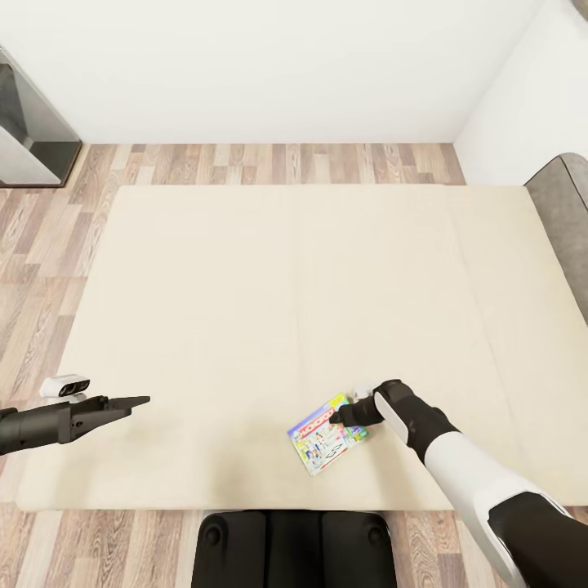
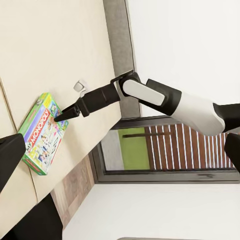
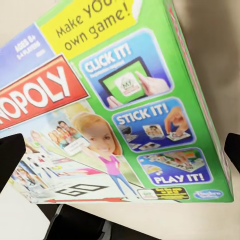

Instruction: Put all the toys in the child's room - the three board games (two on the bed and one on the table), the two jigsaw puzzles on the table, and the tennis ball on the table - inside the toy box on the table in the child's room.

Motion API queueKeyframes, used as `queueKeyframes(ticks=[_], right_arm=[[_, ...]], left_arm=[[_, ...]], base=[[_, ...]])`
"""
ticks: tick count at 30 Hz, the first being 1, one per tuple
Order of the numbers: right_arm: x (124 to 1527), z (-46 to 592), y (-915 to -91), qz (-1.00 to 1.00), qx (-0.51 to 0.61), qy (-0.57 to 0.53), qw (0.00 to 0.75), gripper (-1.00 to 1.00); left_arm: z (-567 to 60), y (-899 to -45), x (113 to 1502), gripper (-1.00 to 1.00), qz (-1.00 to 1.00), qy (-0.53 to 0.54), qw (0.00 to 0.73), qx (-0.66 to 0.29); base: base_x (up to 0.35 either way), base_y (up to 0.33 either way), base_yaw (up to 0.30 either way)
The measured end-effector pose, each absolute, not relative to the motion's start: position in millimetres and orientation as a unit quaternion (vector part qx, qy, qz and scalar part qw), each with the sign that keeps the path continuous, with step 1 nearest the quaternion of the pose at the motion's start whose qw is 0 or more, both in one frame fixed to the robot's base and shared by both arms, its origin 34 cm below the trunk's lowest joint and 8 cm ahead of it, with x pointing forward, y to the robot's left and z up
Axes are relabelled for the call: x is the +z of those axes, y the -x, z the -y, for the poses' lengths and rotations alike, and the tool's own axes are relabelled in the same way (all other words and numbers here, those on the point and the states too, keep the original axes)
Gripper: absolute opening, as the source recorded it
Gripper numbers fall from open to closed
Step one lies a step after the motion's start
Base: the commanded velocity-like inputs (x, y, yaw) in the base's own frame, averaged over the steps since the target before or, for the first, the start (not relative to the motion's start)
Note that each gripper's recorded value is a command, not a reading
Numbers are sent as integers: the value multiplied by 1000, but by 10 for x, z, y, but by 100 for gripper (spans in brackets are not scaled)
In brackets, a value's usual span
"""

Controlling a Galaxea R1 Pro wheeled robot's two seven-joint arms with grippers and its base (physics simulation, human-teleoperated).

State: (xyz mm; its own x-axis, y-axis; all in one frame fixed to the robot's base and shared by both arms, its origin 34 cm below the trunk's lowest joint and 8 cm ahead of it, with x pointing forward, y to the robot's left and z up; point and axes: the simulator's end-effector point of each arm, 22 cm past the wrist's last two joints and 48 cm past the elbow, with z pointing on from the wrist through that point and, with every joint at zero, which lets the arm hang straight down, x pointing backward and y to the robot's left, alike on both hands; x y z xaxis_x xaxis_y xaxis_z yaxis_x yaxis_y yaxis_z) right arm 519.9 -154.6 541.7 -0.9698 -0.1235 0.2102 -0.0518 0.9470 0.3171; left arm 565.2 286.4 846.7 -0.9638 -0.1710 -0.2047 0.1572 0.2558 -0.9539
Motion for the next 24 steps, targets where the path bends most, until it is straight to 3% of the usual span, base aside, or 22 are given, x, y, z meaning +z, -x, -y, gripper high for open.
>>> queueKeyframes(ticks=[24], right_arm=[[5395, 1483, -5161, 980, -162, -45, 105, 100]], left_arm=[[-2866, -5654, 8468, 100, -781, 4, 135, -610]], base=[[0, 0, 0]])
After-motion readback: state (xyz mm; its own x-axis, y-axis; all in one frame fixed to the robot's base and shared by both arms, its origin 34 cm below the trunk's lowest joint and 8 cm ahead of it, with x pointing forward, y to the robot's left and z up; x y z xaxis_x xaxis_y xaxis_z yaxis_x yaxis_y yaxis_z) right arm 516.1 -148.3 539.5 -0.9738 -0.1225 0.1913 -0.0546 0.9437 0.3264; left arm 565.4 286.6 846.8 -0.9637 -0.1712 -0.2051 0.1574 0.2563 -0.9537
